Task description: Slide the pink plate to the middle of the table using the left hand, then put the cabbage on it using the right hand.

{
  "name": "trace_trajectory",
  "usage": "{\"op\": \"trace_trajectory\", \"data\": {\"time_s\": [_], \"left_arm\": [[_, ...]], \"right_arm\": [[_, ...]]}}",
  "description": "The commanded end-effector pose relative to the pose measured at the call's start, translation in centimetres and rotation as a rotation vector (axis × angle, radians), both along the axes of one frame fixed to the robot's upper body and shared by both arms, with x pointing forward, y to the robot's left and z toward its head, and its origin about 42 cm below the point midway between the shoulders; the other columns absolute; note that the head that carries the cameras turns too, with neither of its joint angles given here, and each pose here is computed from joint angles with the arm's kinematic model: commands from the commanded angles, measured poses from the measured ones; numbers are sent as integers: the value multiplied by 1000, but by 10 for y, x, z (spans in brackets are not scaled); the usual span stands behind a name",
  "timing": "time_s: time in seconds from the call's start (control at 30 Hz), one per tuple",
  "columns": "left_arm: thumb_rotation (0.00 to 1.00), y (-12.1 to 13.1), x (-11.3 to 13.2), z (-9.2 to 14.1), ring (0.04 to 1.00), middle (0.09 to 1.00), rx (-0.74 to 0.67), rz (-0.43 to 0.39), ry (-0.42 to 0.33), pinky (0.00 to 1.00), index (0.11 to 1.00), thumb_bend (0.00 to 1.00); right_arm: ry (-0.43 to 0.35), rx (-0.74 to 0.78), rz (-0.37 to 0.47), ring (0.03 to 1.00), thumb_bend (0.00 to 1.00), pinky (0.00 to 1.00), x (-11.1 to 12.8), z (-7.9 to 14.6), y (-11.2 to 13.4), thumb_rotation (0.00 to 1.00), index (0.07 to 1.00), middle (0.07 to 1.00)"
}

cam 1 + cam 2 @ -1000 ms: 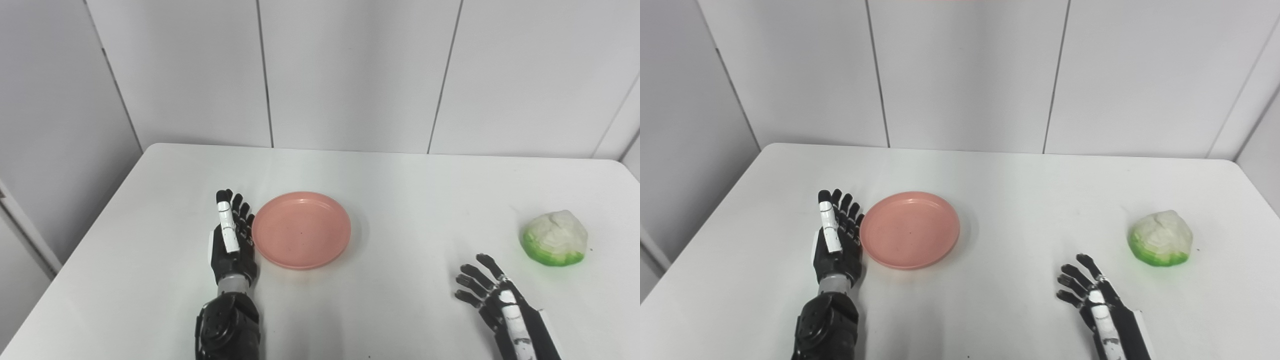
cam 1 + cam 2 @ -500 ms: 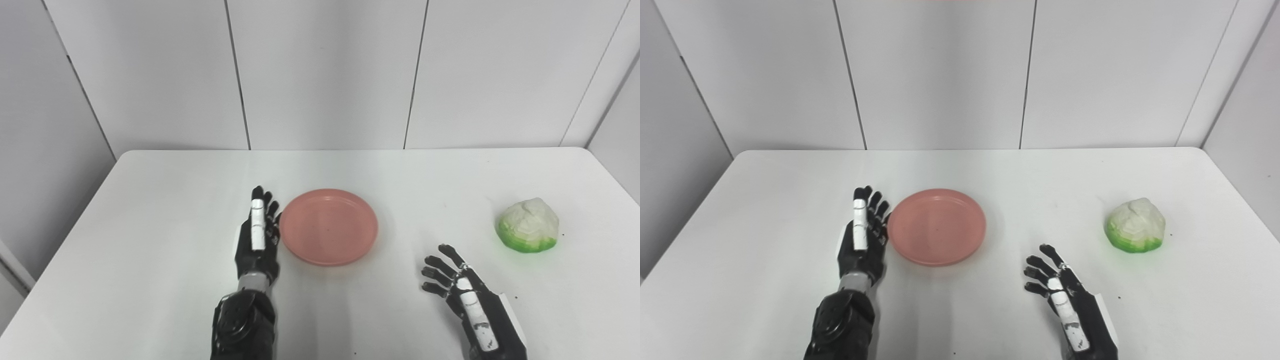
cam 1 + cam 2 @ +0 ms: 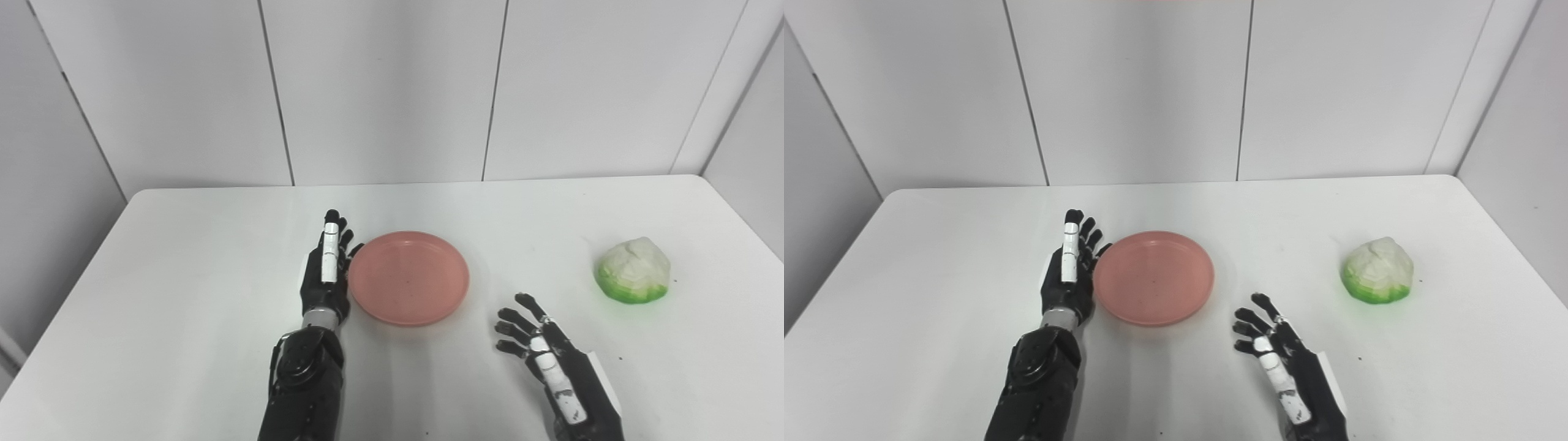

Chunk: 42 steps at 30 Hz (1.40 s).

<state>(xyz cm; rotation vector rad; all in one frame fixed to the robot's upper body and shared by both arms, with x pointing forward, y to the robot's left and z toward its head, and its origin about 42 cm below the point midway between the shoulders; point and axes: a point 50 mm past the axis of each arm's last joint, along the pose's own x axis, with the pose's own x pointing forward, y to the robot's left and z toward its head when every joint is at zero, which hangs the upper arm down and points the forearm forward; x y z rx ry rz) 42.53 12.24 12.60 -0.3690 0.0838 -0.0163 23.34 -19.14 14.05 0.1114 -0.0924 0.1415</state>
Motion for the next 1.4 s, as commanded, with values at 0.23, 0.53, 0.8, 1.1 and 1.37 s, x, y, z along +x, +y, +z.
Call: {"op": "trace_trajectory", "data": {"time_s": [0.23, 0.53, 0.8, 1.1, 1.37], "left_arm": [[837, 7, -10, -31, 990, 994, -37, 2, 100, 945, 1000, 876], [842, 18, -11, -50, 981, 988, -17, -16, 118, 957, 1000, 849], [818, 13, -15, -65, 984, 993, -51, -31, 121, 945, 1000, 893], [823, 13, -10, -57, 979, 983, -47, -38, 91, 902, 1000, 880], [839, 16, -8, -54, 970, 988, -40, -51, 81, 874, 1000, 869]], "right_arm": [[-144, -78, -58, 838, 756, 757, 9, 10, 17, 832, 894, 836], [-355, -377, -243, 839, 828, 748, 13, 75, -1, 874, 871, 866], [-513, -647, -320, 812, 864, 735, 32, 146, -29, 808, 880, 838], [-489, -1040, -357, 848, 951, 687, 74, 196, -65, 786, 881, 883], [-222, -1463, -252, 841, 1000, 585, 111, 220, -93, 648, 884, 905]]}}
